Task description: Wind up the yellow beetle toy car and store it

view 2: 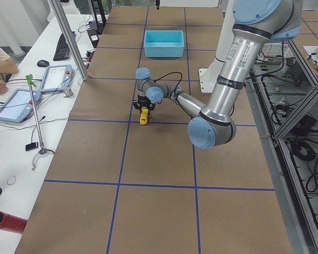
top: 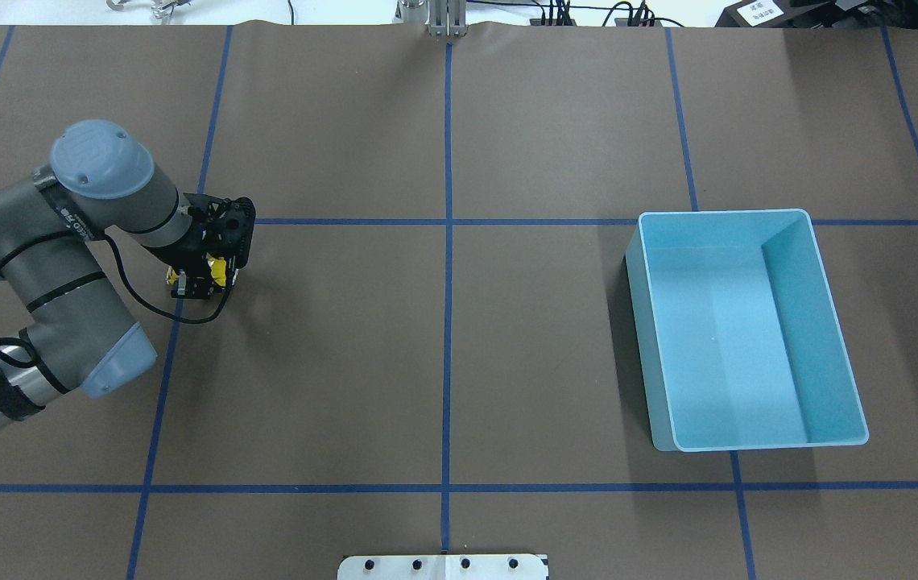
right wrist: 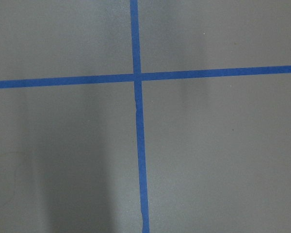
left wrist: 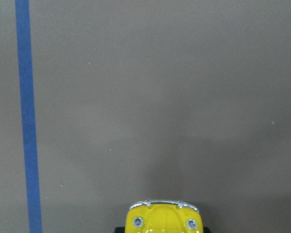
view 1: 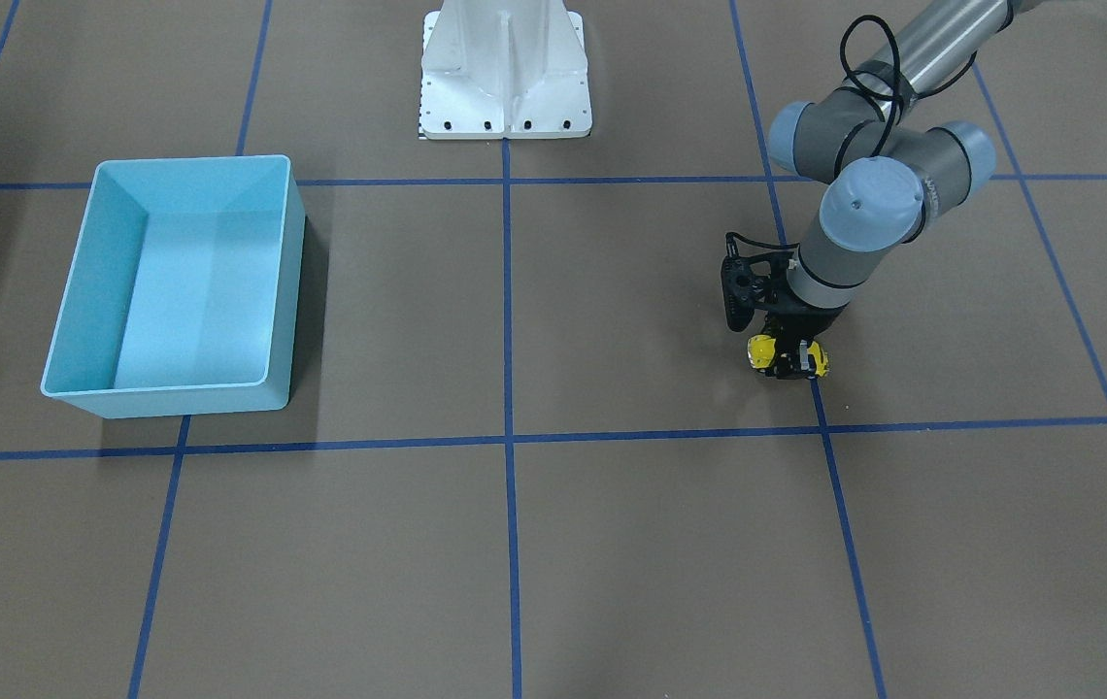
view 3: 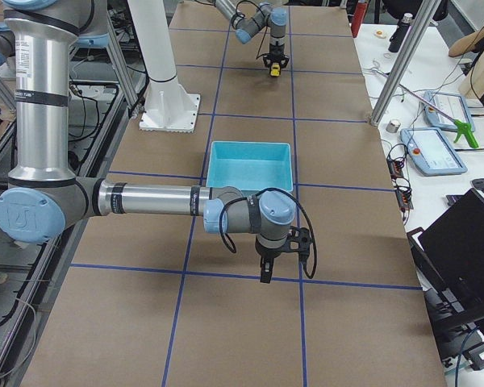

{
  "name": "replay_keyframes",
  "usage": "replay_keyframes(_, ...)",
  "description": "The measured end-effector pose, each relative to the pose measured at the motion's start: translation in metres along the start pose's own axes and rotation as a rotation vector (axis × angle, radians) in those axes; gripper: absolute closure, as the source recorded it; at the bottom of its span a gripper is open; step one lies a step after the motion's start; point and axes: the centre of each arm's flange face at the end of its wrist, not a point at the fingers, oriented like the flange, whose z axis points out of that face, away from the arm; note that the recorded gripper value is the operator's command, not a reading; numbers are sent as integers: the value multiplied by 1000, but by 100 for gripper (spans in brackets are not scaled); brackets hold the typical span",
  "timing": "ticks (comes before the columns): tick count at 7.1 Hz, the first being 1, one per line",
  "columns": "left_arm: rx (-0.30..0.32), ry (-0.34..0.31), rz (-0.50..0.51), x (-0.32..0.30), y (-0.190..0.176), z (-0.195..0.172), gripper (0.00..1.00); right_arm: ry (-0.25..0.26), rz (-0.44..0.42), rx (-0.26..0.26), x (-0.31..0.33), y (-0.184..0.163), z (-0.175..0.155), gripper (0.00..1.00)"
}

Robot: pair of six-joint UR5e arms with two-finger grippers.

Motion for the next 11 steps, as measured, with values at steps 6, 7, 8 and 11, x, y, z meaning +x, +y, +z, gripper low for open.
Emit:
replay_keyframes(6, 30, -4, 14, 12, 31, 10, 94, 0, 0, 0, 0, 0, 0, 0)
replay_keyframes(7, 32, -3, 15, 12, 33, 9, 94, 0, 0, 0, 0, 0, 0, 0)
replay_keyframes(8, 37, 1, 15, 13, 36, 9, 94, 0, 0, 0, 0, 0, 0, 0)
replay_keyframes(11, 49, -2, 17, 18, 51, 11, 94, 1, 1, -1, 1, 0, 1, 0)
